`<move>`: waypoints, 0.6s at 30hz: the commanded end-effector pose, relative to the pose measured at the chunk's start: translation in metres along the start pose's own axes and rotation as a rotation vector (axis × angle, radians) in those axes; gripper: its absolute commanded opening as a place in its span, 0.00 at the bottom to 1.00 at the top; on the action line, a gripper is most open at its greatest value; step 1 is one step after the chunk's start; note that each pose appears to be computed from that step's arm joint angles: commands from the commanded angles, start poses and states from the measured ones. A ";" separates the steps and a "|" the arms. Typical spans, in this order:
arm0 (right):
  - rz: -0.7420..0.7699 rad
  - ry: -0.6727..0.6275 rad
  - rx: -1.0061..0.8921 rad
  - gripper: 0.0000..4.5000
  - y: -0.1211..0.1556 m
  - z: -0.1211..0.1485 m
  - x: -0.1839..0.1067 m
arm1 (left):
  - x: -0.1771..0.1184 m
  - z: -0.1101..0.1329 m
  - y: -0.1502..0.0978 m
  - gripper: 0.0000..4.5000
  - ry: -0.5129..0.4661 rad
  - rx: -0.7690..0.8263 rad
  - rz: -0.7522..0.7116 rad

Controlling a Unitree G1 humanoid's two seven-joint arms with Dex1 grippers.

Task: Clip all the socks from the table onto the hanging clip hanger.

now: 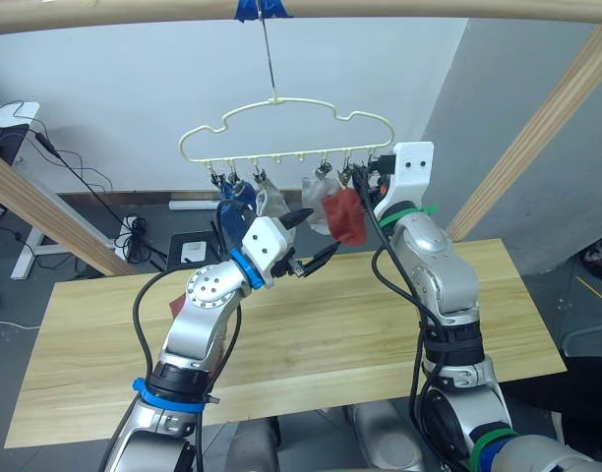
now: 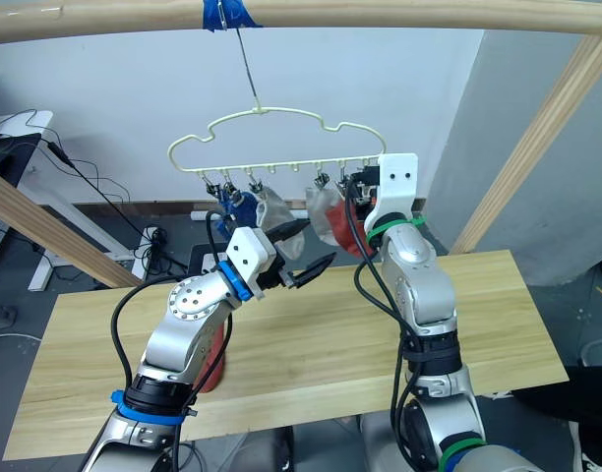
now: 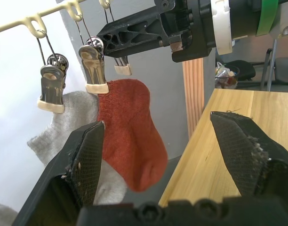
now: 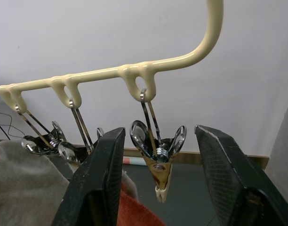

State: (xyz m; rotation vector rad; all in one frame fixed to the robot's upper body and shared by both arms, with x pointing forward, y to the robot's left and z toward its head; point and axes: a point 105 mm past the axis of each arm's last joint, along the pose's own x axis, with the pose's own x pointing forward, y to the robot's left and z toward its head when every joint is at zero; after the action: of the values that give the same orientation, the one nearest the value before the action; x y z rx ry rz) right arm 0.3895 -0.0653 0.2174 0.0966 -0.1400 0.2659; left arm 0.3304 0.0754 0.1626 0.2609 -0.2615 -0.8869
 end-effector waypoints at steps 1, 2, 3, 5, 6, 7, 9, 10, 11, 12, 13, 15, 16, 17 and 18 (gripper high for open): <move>0.000 -0.047 0.004 0.54 0.001 0.013 -0.001 | 0.002 0.010 -0.003 0.88 -0.038 0.024 -0.006; -0.001 -0.047 0.004 0.54 0.001 0.013 -0.001 | 0.002 0.010 -0.003 0.88 -0.038 0.024 -0.007; -0.002 -0.045 0.004 0.54 0.000 0.013 -0.002 | 0.002 0.009 -0.003 0.88 -0.038 0.024 -0.008; -0.001 -0.042 0.004 0.54 0.000 0.012 -0.002 | 0.003 0.009 -0.003 0.88 -0.037 0.024 -0.009; 0.002 -0.037 0.005 0.54 0.000 0.011 -0.002 | 0.003 0.009 -0.003 0.88 -0.037 0.024 -0.010; 0.005 -0.034 0.005 0.54 0.001 0.010 -0.002 | 0.003 0.009 -0.004 0.88 -0.036 0.023 -0.011; 0.009 -0.030 0.006 0.54 0.002 0.009 -0.002 | 0.003 0.009 -0.004 0.88 -0.036 0.024 -0.012; 0.010 -0.029 0.006 0.54 0.002 0.008 -0.002 | 0.003 0.009 -0.003 0.88 -0.035 0.024 -0.012; 0.012 -0.027 0.007 0.54 0.002 0.008 -0.002 | 0.003 0.009 -0.003 0.88 -0.035 0.024 -0.013; 0.015 -0.024 0.007 0.54 0.003 0.007 -0.002 | 0.003 0.008 -0.003 0.88 -0.034 0.025 -0.013; 0.016 -0.023 0.007 0.54 0.003 0.006 -0.002 | 0.003 0.008 -0.003 0.88 -0.034 0.025 -0.013; 0.020 -0.018 0.007 0.54 0.004 0.005 -0.002 | 0.003 0.008 -0.003 0.88 -0.033 0.025 -0.012; 0.024 -0.015 0.007 0.54 0.005 0.004 -0.002 | 0.003 0.008 -0.003 0.88 -0.032 0.026 -0.012; 0.030 -0.012 0.007 0.54 0.006 0.003 -0.002 | 0.003 0.008 -0.003 0.88 -0.031 0.026 -0.011; 0.034 -0.010 0.006 0.54 0.007 0.003 -0.002 | 0.003 0.008 -0.003 0.88 -0.031 0.026 -0.011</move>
State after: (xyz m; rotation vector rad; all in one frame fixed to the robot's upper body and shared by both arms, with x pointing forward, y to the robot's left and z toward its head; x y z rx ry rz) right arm 0.3888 -0.0629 0.2130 0.0912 -0.1223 0.2808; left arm 0.3303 0.0740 0.1617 0.2616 -0.2605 -0.8900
